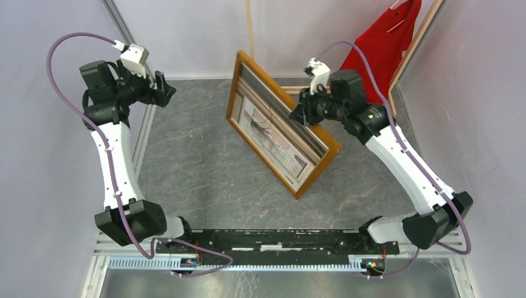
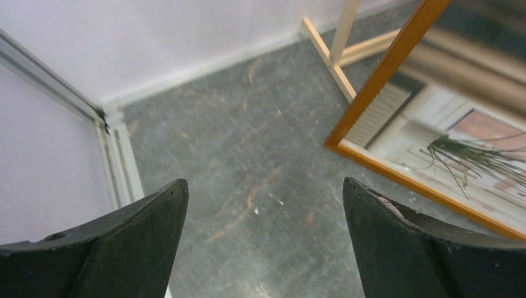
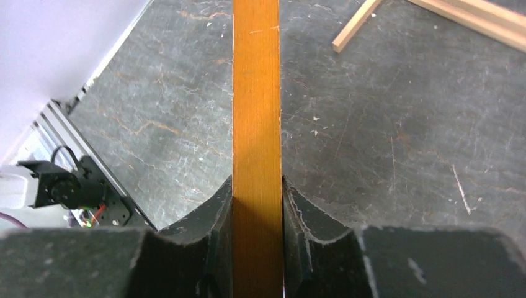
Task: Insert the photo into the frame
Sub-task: Turn over the photo frame at the center of the board.
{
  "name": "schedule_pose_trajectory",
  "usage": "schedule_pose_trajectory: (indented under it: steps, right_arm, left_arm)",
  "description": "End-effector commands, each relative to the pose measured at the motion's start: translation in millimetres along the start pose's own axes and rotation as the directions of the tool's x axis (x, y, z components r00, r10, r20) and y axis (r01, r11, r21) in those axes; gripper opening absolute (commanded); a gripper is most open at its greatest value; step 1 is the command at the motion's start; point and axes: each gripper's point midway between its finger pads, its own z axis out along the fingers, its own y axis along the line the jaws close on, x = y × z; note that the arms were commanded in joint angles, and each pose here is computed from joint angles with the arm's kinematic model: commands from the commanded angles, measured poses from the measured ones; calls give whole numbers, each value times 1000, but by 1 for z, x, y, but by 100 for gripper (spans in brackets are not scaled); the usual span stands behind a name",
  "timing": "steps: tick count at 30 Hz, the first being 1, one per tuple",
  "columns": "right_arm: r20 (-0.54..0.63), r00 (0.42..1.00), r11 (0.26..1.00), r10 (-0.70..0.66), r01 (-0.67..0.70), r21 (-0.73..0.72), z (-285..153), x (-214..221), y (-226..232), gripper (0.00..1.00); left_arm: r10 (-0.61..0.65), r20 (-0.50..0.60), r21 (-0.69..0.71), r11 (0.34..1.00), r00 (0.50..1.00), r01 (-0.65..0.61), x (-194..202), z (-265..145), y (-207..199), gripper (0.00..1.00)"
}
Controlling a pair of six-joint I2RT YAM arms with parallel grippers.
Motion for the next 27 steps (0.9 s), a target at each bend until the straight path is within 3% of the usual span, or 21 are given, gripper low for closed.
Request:
schedule_pose_trajectory:
  steps: [1, 11, 15, 22, 27]
  right_arm:
    - [-78, 975, 973, 206, -213, -89, 18, 47, -16, 8]
    - [-31, 946, 945, 324, -322, 55, -18, 79, -67, 7]
    - [-36, 930, 925, 365, -358, 130, -32, 120, -72, 6]
    - [97, 837, 823, 538, -547, 153, -22, 204, -83, 5]
    - [203, 745, 743, 635, -661, 103, -6, 227, -93, 5]
  left_arm:
    - [-124, -79, -17, 992, 989, 123, 32, 0, -5, 100]
    - [-203, -161, 78, 973, 966, 218, 87, 15, -27, 100]
    - [-218, -190, 121, 962, 957, 243, 107, 18, -38, 100]
    - [-188, -312, 167, 954, 932, 248, 145, 32, -65, 100]
    - [-139, -353, 179, 960, 925, 213, 160, 44, -76, 100]
